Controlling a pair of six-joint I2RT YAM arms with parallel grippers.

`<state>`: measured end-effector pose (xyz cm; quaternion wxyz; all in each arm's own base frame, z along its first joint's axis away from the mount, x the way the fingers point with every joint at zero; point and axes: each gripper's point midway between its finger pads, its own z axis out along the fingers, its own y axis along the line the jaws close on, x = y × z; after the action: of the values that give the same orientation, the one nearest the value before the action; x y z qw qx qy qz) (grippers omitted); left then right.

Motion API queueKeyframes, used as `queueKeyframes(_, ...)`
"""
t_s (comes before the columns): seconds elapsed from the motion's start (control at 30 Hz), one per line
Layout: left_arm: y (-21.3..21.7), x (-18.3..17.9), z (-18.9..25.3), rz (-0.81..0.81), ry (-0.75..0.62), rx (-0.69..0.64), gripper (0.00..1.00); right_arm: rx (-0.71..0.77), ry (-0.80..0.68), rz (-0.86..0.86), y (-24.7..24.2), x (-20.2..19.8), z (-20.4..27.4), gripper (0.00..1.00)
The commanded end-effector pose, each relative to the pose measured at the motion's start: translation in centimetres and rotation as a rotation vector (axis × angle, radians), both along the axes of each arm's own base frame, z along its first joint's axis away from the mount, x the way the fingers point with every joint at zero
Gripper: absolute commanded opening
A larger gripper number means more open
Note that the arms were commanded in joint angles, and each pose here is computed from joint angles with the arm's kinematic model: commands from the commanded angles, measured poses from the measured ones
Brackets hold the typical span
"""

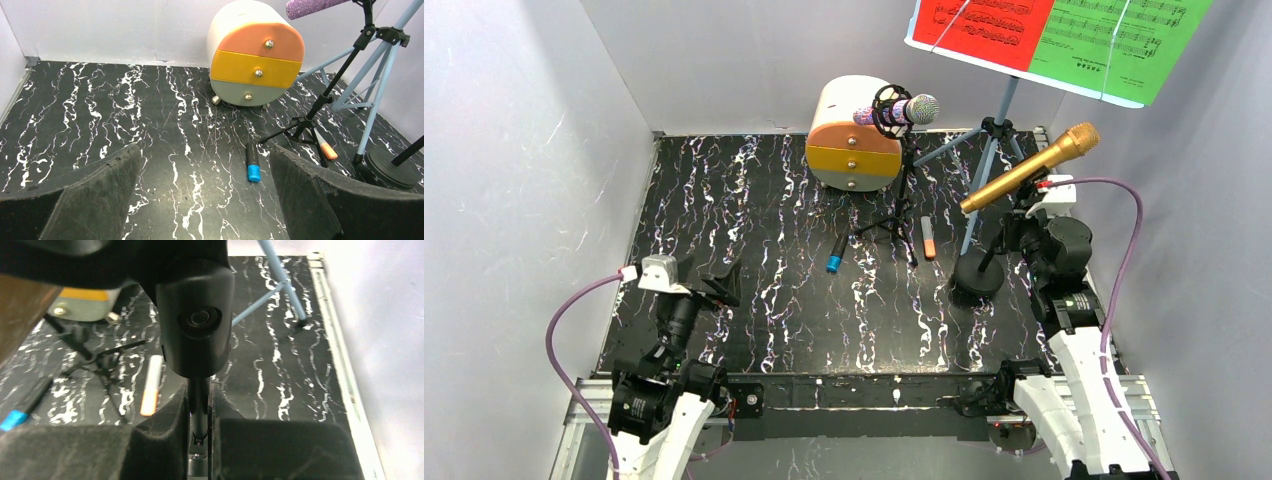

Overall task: Pack up the instrument practice props
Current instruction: Pick up the microphone stand with the microphone from the center of the board, then place the microphone stand with the microphone at the center of the board.

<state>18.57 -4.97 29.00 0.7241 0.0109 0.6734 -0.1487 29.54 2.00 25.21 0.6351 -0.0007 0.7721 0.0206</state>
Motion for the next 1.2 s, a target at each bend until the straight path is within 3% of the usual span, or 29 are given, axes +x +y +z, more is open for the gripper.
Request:
queueKeyframes(0.0,-0.7,0.0,0.4,-0.04,0.002,0.015,0.98,0.078,-0.182,0.159,3.2,-1.1,7.7,0.01)
queueKeyframes(0.63,-2.5,-0.1,0.2,-0.138,0.021,0.016,0.98,0.235,-0.235,0.758,14.3,-6.4,7.1,0.01)
queueKeyframes(1.17,-5.5,-0.5,0.9,-0.312,-0.05,0.021,0.98,0.19,-0.425,1.286,29.7,-12.3,6.2,0.01)
